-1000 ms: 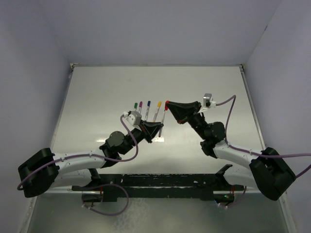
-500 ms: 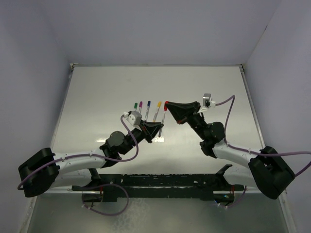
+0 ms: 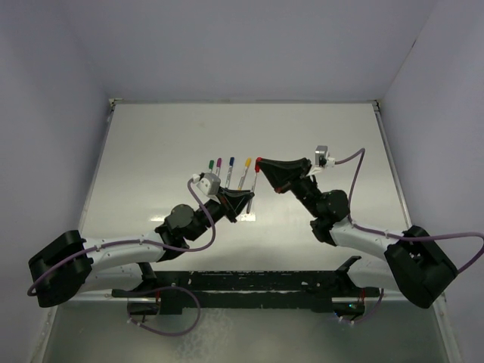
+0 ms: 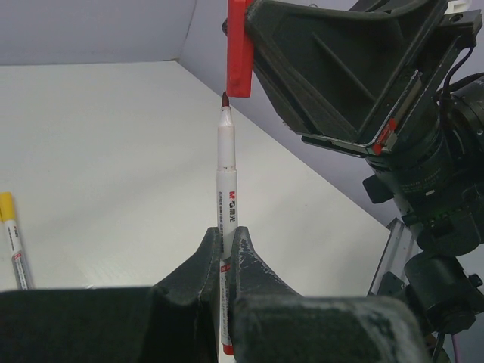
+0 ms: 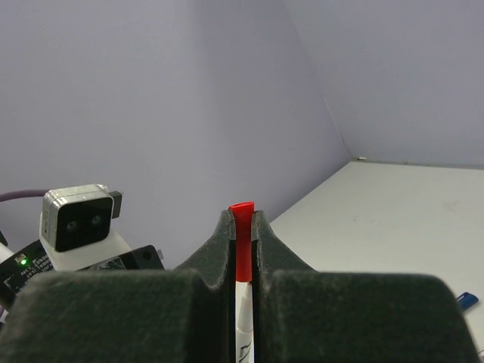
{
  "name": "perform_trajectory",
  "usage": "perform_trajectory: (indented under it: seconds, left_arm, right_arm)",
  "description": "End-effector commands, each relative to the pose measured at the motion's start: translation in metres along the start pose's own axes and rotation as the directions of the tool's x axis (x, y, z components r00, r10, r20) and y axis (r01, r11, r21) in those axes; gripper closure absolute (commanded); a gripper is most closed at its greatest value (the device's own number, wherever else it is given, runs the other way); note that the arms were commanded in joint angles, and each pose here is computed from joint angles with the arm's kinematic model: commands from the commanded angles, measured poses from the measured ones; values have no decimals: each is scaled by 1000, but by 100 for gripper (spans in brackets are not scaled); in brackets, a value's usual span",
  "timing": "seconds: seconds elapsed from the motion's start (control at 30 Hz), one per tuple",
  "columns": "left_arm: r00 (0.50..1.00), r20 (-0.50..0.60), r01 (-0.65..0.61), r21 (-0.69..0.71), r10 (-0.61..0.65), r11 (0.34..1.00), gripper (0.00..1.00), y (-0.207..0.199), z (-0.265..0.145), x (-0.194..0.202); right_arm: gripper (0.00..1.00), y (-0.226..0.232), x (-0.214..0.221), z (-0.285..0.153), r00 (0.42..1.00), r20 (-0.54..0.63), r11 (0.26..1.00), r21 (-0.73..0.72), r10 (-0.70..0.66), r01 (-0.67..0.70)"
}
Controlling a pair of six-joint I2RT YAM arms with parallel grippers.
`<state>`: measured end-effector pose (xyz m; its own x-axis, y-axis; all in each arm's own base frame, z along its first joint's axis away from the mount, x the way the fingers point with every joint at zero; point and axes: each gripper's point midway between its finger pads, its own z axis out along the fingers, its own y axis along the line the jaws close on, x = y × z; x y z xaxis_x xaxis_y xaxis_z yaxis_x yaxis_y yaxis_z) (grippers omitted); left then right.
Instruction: Insert the pens into the pen caps
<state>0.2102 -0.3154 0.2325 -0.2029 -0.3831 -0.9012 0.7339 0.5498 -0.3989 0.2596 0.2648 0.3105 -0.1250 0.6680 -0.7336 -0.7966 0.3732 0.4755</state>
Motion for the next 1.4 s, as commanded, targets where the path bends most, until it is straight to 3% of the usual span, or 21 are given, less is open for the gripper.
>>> perform_trajectory:
  seconds: [0.0,0.73,1.37]
  left_arm:
    - [996,87,5,46,-9,999,100,-12,2,-25]
    - [996,83,10,30,-13,999,100,-9,-2,-23]
    - [992,126,-6,13,5,1000,100,-7,5,-33]
  right_arm:
    - [100,17,-19,10,998,61,998,-65,-14,18]
    - [100,17,-25,13,994,67,995,-54,-81,85]
    - [100,17,9,8,999,-18,997,-71,29,-30]
